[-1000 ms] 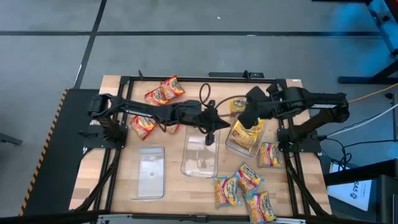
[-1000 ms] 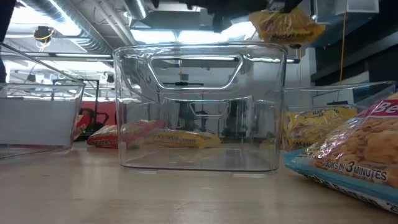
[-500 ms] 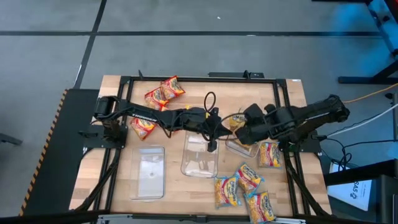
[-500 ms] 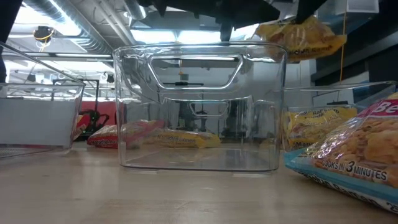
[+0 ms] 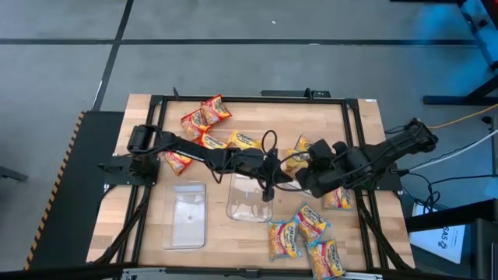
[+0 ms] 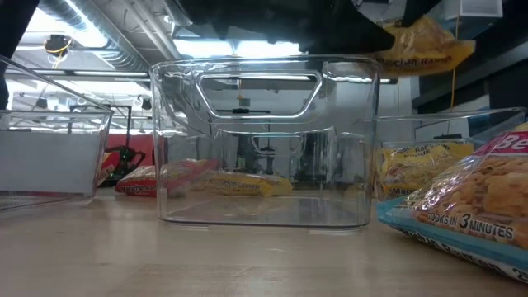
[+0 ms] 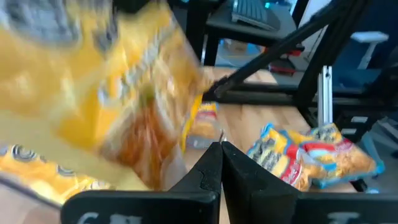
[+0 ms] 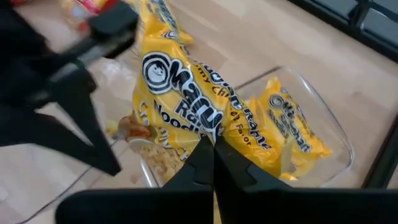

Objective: Sort Maruchan noodles
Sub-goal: Put the yellow noodle pack into the right transparent bin

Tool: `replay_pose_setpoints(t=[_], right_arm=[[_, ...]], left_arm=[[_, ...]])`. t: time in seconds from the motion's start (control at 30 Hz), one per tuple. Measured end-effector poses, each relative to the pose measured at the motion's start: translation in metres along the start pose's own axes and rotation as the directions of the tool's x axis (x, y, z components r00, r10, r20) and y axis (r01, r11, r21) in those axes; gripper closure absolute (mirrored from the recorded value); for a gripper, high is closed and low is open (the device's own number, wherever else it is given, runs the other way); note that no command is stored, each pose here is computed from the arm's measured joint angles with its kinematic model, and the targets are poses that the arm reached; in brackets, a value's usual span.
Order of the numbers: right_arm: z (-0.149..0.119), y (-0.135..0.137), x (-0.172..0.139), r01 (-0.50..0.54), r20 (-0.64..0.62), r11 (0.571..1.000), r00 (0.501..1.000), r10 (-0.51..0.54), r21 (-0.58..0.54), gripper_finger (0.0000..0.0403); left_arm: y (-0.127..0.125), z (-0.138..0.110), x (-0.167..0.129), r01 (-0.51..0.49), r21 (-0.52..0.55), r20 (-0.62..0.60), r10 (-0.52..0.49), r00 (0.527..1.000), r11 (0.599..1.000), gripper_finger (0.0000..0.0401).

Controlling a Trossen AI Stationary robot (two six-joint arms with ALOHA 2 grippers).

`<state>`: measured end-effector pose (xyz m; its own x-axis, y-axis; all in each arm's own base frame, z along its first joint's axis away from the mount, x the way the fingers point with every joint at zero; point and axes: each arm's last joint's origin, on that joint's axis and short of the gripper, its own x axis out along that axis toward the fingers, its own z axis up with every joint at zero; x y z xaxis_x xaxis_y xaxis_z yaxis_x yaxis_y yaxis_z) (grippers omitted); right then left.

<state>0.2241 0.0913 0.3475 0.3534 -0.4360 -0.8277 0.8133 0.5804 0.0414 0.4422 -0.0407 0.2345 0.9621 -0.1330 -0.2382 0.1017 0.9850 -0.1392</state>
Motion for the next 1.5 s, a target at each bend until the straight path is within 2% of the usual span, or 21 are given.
replay_pose_setpoints(t=[0.23,0.37,0.63,0.9,1.27,1.5], right_arm=[[-0.022,0.001,0.015,0.032,-0.048,0.999,0.998,-0.031,0.026,0.0403],[-0.027,0.002,0.021,0.034,-0.045,0.999,0.998,-0.032,0.041,0.0403],[-0.041,-0.003,0.042,0.102,-0.063,0.994,0.993,-0.099,0.048,0.0403],[-0.053,-0.001,0.06,0.078,-0.076,0.995,0.994,-0.073,0.067,0.0403],[-0.071,0.0,0.083,0.034,-0.163,0.995,0.986,-0.017,0.098,0.0401],[-0.075,0.001,0.086,0.02,-0.206,0.997,0.979,-0.003,0.079,0.0366]], left_arm=[[0.002,-0.001,0.001,-0.008,-0.023,-0.001,0.008,1.0,1.0,0.0401],[0.003,-0.001,0.001,-0.01,-0.028,-0.003,0.01,1.0,1.0,0.0401],[0.002,-0.007,0.004,-0.01,-0.07,-0.02,0.009,1.0,0.997,0.0401],[0.002,-0.008,0.004,-0.017,-0.07,-0.023,0.016,1.0,0.997,0.0401],[0.003,-0.008,0.004,-0.019,-0.066,-0.027,0.017,0.999,0.998,0.0401],[0.003,-0.007,0.004,-0.02,-0.069,-0.02,0.019,1.0,0.997,0.0401]])
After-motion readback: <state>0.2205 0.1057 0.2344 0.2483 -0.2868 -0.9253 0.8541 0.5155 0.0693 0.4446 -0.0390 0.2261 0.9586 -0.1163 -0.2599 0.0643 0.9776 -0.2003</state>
